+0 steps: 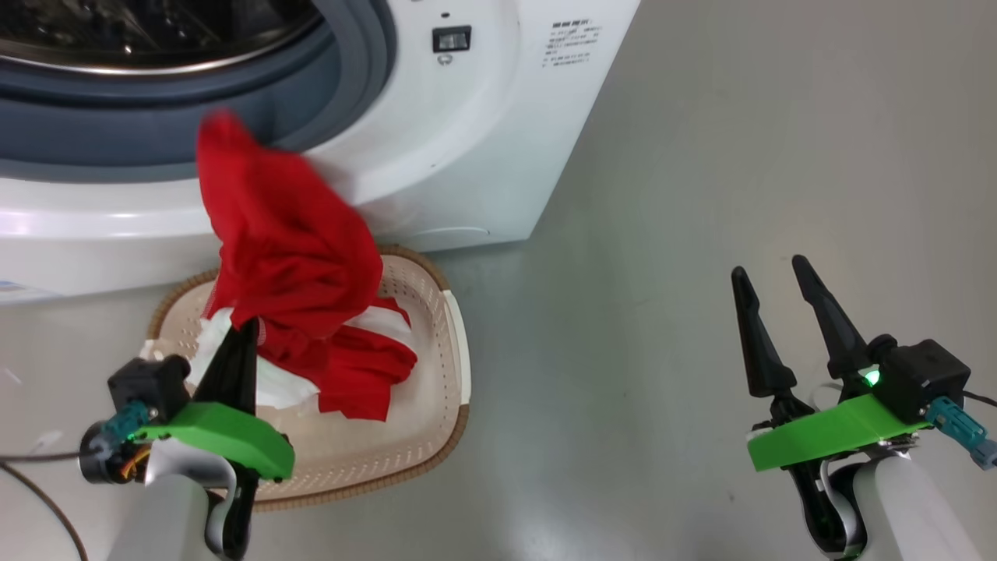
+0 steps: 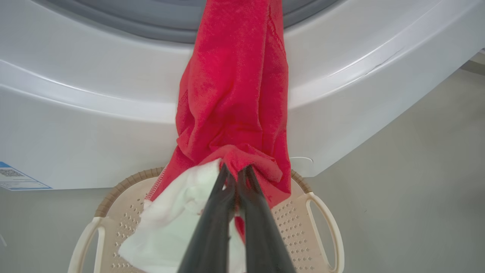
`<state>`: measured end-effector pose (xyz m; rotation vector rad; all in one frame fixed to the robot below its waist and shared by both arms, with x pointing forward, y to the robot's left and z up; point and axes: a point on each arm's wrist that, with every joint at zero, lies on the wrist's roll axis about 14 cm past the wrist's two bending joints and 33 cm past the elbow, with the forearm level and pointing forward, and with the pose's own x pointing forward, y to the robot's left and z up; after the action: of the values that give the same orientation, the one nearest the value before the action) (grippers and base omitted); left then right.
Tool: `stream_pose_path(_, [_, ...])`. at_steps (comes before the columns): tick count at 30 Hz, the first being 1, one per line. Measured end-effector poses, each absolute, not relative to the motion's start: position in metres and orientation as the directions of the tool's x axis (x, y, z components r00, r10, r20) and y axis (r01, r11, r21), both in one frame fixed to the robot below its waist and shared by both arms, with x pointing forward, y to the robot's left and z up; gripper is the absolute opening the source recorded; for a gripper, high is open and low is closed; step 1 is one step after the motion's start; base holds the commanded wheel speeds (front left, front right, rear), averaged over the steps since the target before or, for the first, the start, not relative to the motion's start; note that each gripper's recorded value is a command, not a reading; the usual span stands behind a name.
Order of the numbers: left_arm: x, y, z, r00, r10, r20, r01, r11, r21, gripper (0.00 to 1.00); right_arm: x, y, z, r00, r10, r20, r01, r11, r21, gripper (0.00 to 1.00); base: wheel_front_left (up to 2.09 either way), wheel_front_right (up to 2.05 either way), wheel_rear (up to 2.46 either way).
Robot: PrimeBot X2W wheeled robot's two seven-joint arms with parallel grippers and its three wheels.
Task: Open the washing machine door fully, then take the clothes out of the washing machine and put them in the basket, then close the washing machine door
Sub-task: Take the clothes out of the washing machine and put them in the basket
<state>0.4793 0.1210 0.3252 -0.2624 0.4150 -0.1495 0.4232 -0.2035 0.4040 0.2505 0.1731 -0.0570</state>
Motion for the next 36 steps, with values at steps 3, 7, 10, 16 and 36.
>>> stream_pose_path(3, [0.48, 0.119, 0.309, 0.883, -0.204, -0.422, 0.091, 0.958, -0.271, 0.0, 0.427, -0.201, 0.4, 0.983, -0.027, -0.183, 0.072, 0.968, 0.242, 1.0, 0.0, 0.0, 0.0])
stream_pose_path(7, [0.479, 0.116, 0.288, 0.85, -0.214, -0.481, 0.097, 0.961, -0.258, 0.0, 0.428, -0.201, 0.393, 0.979, -0.026, -0.201, 0.075, 0.968, 0.241, 1.0, 0.0, 0.0, 0.0])
stream_pose_path(10, [0.48, 0.113, 0.275, 0.827, -0.222, -0.517, 0.107, 0.964, -0.243, 0.0, 0.433, -0.202, 0.391, 0.979, -0.025, -0.201, 0.074, 0.968, 0.239, 1.0, 0.0, 0.0, 0.0])
stream_pose_path(16, [0.482, 0.108, 0.252, 0.785, -0.236, -0.573, 0.12, 0.965, -0.233, 0.0, 0.439, -0.202, 0.383, 0.977, -0.024, -0.212, 0.076, 0.968, 0.238, 1.0, 0.0, 0.0, 0.0])
stream_pose_path(36, [0.474, 0.104, 0.175, 0.626, -0.253, -0.737, 0.155, 0.967, -0.2, 0.0, 0.456, -0.204, 0.348, 0.963, -0.02, -0.268, 0.086, 0.967, 0.239, 1.0, 0.0, 0.0, 0.0])
